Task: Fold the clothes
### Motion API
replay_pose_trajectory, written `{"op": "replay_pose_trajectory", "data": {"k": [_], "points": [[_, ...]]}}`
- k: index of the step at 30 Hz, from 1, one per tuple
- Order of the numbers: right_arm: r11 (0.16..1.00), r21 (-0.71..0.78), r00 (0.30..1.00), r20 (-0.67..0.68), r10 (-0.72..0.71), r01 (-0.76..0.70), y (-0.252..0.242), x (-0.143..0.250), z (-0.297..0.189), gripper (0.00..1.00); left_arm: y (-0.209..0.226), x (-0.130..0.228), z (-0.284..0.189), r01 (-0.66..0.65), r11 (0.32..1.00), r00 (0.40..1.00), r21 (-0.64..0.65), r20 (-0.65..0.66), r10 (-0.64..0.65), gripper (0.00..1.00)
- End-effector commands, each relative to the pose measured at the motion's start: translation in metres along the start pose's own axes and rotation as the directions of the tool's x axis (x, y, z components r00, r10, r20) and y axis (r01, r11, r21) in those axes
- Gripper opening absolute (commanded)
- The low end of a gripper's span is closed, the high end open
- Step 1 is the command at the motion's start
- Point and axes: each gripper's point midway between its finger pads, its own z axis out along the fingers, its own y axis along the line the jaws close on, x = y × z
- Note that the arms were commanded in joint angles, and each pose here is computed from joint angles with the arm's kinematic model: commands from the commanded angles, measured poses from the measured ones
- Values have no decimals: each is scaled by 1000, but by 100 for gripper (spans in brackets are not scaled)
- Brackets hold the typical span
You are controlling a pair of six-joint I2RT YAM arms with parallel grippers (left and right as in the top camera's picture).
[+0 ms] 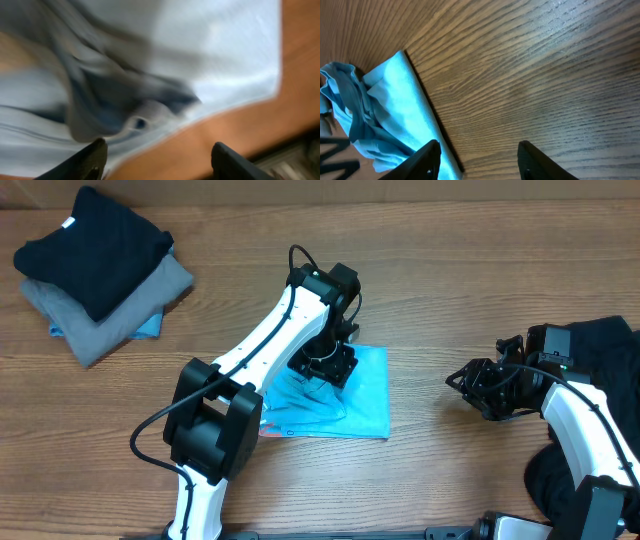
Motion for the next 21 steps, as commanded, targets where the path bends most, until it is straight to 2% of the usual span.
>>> {"op": "replay_pose_trajectory", "data": {"k": [1, 6, 8, 11, 13, 15, 17, 19, 21], "points": [[999, -19, 999, 31, -31, 32, 9, -7, -7, 54, 21, -6, -4, 68, 992, 997, -110, 47, -64, 72], [999, -17, 999, 25, -31, 32, 9, -6, -7, 55, 32, 3, 14, 213, 962, 977, -168, 42, -209, 72], [999, -17, 999, 23, -34, 35, 9, -5, -7, 55, 33, -1, 24, 220, 963, 975, -158, 57, -213, 74], [999, -16, 999, 22, -48, 49, 9, -5, -7, 56, 29, -3, 40, 221, 968, 975, -116, 59, -216, 71], [999, -14, 999, 15, -47, 48, 8, -3, -7, 55, 23, 1, 44, 222, 972, 975, -81, 37, -219, 57], [999, -11, 999, 7, -47, 47, 7, -1, -7, 55, 17, 3, 45, 222, 974, 975, -50, 20, -221, 29], [999, -11, 999, 7, -47, 47, 7, -1, -7, 55, 9, 5, 42, 224, 974, 975, -12, 2, -224, 11], [999, -12, 999, 11, -49, 49, 7, -2, -7, 55, 4, 6, 39, 225, 974, 974, 14, -11, -225, 4], [999, -12, 999, 11, -48, 48, 7, -2, -7, 55, 0, 7, 31, 226, 974, 974, 25, -20, -226, 4]]}}
